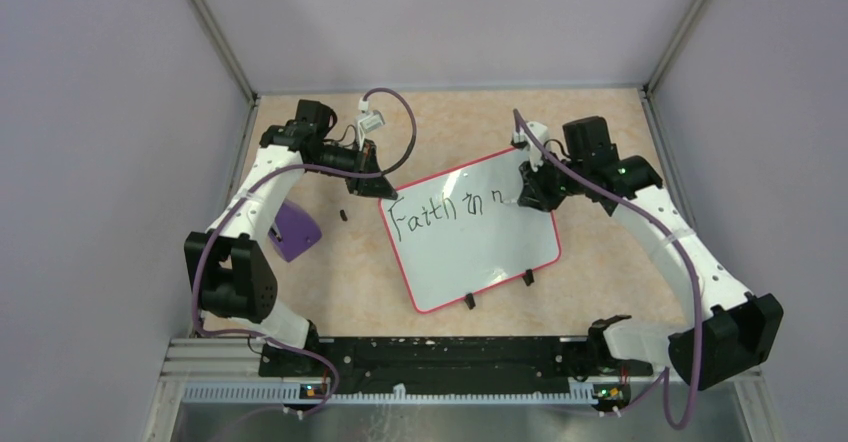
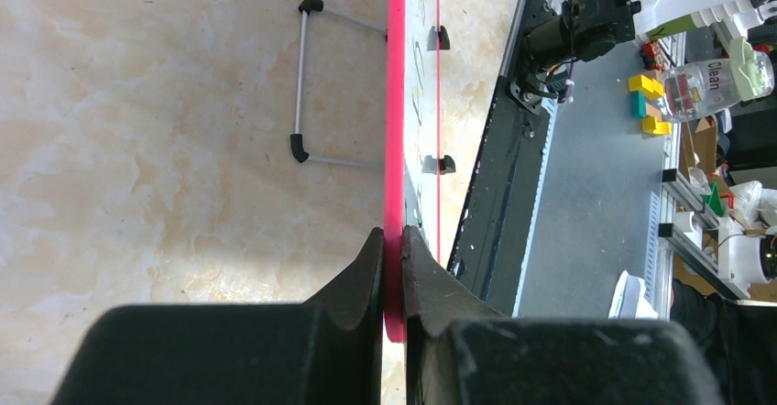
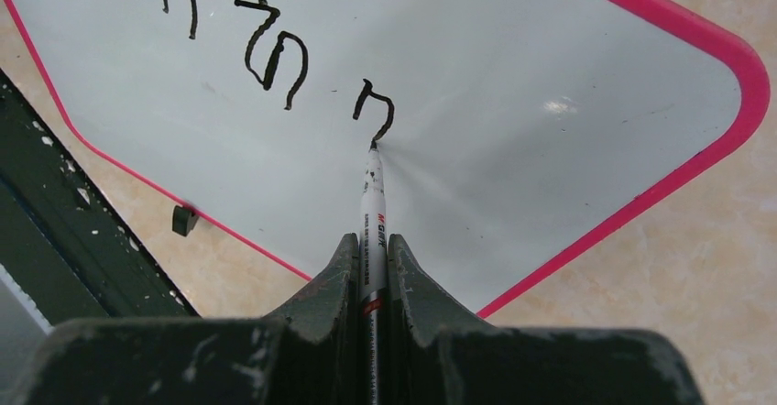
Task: Write a sentence on the whiteboard
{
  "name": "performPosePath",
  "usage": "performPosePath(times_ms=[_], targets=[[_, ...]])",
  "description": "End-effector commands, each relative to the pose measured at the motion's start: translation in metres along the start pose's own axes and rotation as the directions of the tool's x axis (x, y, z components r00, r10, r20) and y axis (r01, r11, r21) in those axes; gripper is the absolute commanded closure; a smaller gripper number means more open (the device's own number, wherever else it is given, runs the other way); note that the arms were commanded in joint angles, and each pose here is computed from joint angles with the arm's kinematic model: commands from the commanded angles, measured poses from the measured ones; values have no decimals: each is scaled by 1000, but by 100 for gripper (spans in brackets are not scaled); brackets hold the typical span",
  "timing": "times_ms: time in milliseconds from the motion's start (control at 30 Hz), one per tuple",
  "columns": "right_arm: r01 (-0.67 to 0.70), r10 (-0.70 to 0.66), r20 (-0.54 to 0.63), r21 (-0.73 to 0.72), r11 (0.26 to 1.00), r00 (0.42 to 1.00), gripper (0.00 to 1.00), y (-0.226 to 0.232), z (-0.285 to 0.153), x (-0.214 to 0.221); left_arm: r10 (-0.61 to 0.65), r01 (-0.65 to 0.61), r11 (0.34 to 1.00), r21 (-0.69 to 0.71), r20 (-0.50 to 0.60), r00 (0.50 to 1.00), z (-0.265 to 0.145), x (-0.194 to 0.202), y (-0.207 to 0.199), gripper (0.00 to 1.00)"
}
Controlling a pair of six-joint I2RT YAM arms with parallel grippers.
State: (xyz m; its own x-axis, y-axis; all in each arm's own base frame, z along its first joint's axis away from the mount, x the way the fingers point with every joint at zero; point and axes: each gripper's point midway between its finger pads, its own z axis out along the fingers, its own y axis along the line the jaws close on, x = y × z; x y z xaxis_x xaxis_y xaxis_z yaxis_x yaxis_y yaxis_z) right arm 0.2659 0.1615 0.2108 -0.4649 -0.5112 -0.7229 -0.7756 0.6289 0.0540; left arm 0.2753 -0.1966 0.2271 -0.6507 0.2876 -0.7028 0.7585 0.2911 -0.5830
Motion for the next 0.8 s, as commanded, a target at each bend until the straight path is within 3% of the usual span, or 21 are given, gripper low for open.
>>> performPosePath(times_ms=[0, 767], targets=[[26, -30, 106, 36, 999, 994, 100, -2, -25, -32, 22, -22, 1000, -16, -26, 999, 4, 8, 5, 100], [-6, -3, 59, 139, 990, 998, 100, -34, -14, -23, 26, -27, 999, -20, -29, 999, 3, 9, 5, 100]])
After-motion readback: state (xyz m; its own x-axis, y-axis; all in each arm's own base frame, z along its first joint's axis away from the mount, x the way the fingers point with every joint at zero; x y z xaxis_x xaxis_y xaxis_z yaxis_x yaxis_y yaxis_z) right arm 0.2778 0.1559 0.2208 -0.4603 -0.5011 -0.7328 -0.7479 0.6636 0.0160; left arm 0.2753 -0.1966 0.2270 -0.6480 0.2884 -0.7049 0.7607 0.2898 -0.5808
